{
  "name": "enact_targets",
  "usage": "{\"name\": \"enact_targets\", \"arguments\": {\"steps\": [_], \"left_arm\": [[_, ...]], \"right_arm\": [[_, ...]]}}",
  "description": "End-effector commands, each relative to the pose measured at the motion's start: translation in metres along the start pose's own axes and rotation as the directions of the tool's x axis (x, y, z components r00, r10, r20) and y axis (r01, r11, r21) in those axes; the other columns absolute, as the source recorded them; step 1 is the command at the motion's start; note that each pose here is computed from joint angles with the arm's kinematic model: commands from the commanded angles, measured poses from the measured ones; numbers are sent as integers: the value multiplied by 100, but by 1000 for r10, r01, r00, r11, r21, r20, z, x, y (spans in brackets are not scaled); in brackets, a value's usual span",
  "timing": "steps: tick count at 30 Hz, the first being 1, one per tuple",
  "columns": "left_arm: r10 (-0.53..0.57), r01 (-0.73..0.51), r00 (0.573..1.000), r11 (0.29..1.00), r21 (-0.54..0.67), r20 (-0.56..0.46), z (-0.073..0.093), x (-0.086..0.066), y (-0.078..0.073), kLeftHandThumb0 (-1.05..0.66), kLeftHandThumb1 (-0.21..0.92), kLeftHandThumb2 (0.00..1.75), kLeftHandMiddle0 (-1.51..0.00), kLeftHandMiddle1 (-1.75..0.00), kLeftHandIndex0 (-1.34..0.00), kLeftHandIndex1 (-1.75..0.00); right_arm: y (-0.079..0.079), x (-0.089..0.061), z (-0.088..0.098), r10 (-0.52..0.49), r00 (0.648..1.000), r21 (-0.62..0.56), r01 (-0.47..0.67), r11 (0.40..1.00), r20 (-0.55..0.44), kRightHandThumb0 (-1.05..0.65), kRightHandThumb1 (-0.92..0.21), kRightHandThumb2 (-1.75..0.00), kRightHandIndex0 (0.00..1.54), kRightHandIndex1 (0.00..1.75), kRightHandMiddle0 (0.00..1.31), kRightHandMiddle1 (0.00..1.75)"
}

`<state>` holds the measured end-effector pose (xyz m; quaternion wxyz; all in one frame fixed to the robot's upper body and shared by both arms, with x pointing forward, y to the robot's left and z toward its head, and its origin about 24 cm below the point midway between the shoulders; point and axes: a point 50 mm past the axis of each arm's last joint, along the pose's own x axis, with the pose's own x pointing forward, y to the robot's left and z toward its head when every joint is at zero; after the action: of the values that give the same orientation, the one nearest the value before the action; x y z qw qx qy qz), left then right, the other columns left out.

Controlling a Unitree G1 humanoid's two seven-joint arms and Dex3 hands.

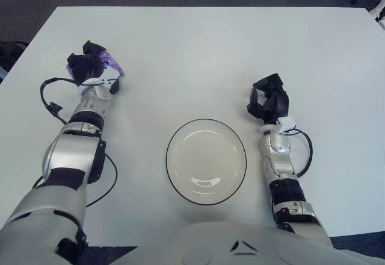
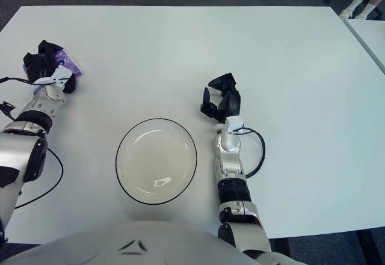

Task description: Put the tissue paper into the plate.

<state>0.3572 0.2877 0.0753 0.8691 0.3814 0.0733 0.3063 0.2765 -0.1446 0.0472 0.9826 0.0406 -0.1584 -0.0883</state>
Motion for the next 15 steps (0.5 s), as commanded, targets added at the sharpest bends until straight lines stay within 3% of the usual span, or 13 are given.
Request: {"name": "enact_targets", "arguments": {"steps": [1,5,15], "left_arm": [[-82,54,985,983,-178,-153,-32,-30,-31,0,-1,162,-92,-155,-63,-175],[-45,4,992,945,-326,-117,-23,-27,-26,0,2,160,-90,-156,-61,-175],[15,-27,1000,843,-537,-27,-7,-20,-11,0,6,156,-86,-158,-58,-175]], "right_arm": [[-34,-58,-49,-85,962,-83,65,994,-260,-41,-57,-100,61,157,41,175],[-33,-58,-49,-84,961,-81,64,995,-262,-41,-57,-100,62,157,41,175],[-32,-58,-51,-73,961,-76,55,996,-266,-41,-57,-100,62,156,41,175]]}}
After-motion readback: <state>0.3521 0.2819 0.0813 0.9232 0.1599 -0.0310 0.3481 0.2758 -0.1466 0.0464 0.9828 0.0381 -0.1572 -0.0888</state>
